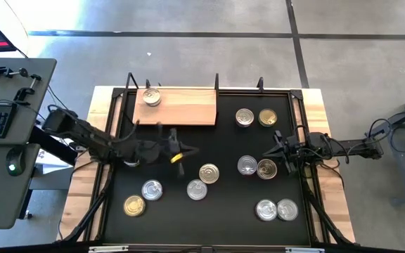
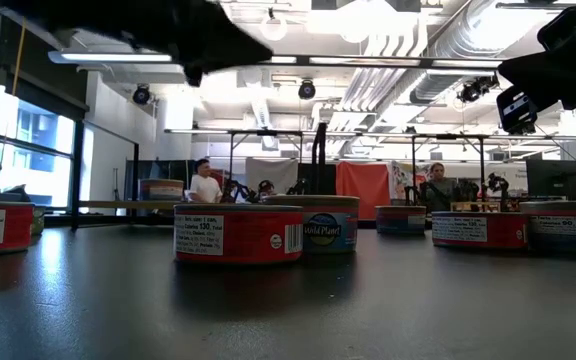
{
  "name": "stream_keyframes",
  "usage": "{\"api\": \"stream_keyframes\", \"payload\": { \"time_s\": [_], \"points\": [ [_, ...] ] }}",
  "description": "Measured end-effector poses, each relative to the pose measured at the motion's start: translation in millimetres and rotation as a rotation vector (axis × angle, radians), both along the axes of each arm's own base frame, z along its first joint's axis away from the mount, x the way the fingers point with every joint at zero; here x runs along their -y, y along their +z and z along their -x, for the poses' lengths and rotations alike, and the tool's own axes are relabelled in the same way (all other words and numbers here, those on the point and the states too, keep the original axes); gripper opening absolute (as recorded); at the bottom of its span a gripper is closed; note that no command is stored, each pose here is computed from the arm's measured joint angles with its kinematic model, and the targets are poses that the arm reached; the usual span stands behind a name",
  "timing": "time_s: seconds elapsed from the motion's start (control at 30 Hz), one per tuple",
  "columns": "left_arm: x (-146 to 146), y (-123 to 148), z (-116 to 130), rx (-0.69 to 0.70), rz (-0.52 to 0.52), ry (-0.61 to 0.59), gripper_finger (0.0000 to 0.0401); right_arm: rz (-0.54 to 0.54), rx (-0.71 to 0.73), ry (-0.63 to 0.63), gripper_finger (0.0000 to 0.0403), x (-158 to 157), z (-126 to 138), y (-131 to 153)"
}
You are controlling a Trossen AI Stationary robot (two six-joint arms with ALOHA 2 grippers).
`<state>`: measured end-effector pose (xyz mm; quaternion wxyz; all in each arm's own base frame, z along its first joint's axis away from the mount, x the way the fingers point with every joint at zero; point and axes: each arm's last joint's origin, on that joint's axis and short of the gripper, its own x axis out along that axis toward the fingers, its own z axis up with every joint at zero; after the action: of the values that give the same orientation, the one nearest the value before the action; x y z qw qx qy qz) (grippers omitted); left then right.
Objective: Stack canned seafood by type on shelf
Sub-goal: Put the red tuna can on the shelf
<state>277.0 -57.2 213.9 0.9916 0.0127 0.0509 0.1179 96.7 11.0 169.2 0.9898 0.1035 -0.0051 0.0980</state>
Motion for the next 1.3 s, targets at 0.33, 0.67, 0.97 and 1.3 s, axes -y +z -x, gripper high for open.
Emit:
{"api": "stream_keyframes", "payload": {
  "time_s": [0.33,0.67,0.97,1.3],
  "points": [
    [26,-14,17,-0.056,-0.106,0.004,0.0000,0.017,0.003,-0.044,0.0007,1,0,0],
    [5,-31,20,-0.221,-0.175,0.290,0.0000,-0.128,0.350,0.037,0.0007,-5,0,36],
    [5,-35,22,-0.231,-0.104,0.300,0.0000,0.038,0.393,0.000,0.0007,-20,-34,34],
    [40,-33,31,-0.233,-0.154,0.124,0.0000,0.107,0.076,-0.067,0.0013,-43,-130,19]
  ]
}}
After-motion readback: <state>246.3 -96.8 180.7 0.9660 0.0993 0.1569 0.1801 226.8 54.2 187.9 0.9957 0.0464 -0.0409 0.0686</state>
